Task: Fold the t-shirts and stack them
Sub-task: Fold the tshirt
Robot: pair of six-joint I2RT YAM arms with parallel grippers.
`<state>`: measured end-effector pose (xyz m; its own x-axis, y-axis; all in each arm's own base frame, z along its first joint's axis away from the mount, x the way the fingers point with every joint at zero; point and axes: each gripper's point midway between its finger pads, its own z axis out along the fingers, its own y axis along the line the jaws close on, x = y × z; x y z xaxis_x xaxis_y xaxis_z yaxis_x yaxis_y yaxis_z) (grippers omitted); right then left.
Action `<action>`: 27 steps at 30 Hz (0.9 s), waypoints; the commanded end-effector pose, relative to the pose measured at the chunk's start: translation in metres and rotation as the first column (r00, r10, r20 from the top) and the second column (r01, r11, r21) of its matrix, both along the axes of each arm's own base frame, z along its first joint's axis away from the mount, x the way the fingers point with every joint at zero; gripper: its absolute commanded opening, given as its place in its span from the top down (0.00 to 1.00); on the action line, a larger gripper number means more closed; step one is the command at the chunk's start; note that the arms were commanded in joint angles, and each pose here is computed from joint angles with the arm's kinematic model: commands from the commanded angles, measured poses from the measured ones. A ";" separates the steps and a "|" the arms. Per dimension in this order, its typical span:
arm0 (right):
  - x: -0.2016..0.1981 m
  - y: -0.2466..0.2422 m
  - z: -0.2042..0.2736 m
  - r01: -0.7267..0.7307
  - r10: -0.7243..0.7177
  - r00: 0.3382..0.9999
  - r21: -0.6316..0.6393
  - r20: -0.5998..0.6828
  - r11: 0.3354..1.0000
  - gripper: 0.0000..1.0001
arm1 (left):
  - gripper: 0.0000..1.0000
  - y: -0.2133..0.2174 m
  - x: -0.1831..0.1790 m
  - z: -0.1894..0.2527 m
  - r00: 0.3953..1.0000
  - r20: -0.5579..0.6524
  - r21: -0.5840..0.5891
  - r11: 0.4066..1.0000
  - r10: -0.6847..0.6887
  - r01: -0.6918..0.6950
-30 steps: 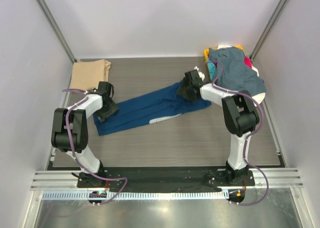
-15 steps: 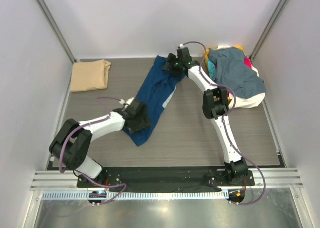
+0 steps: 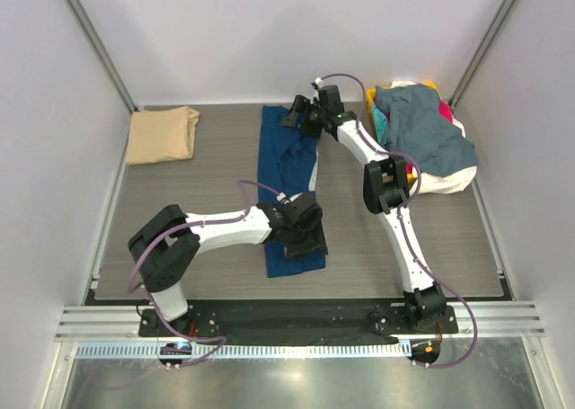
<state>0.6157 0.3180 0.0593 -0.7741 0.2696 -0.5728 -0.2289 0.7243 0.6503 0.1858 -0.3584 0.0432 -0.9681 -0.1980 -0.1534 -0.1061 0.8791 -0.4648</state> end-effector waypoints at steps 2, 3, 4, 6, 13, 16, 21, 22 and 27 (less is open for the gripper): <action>-0.025 0.008 -0.039 -0.074 0.071 0.994 -0.039 -0.089 0.996 0.14 | 0.31 0.009 -0.023 0.042 1.000 0.007 0.041 0.999 -0.007 0.007; -0.024 0.007 -0.037 -0.068 0.064 0.994 -0.048 -0.083 0.997 0.13 | 0.31 0.018 -0.019 0.058 0.996 0.087 0.054 0.998 0.013 -0.018; -0.022 0.005 -0.026 -0.058 0.055 0.996 -0.050 -0.064 0.997 0.10 | 0.31 0.025 -0.018 0.066 0.993 0.117 0.072 0.997 0.021 -0.030; -0.021 0.004 -0.016 -0.065 0.062 0.997 -0.059 -0.041 0.996 0.09 | 0.30 0.052 -0.015 0.085 0.974 0.222 0.175 0.982 0.037 -0.077; -0.027 0.009 0.111 -0.125 0.125 0.978 -0.015 0.165 0.992 0.00 | 0.23 0.135 -0.002 0.130 0.898 0.437 0.334 0.920 0.039 -0.202; -0.044 -0.011 0.172 -0.060 0.069 0.969 -0.045 0.239 0.997 0.00 | 0.20 0.154 -0.005 0.121 0.893 0.446 0.343 0.912 0.052 -0.224; -0.136 -0.062 0.178 0.073 -0.056 0.989 -0.124 0.135 0.990 0.00 | 0.21 0.180 -0.008 0.104 0.890 0.437 0.260 0.930 0.127 -0.260; -0.155 -0.067 0.172 0.088 -0.072 0.990 -0.141 0.117 0.986 0.00 | 0.21 0.181 -0.008 0.101 0.892 0.435 0.246 0.937 0.122 -0.247; -0.285 -0.091 0.073 0.053 -0.083 0.990 -0.247 -0.111 0.967 0.08 | 0.20 0.173 -0.007 0.082 0.896 0.429 0.177 0.962 0.113 -0.206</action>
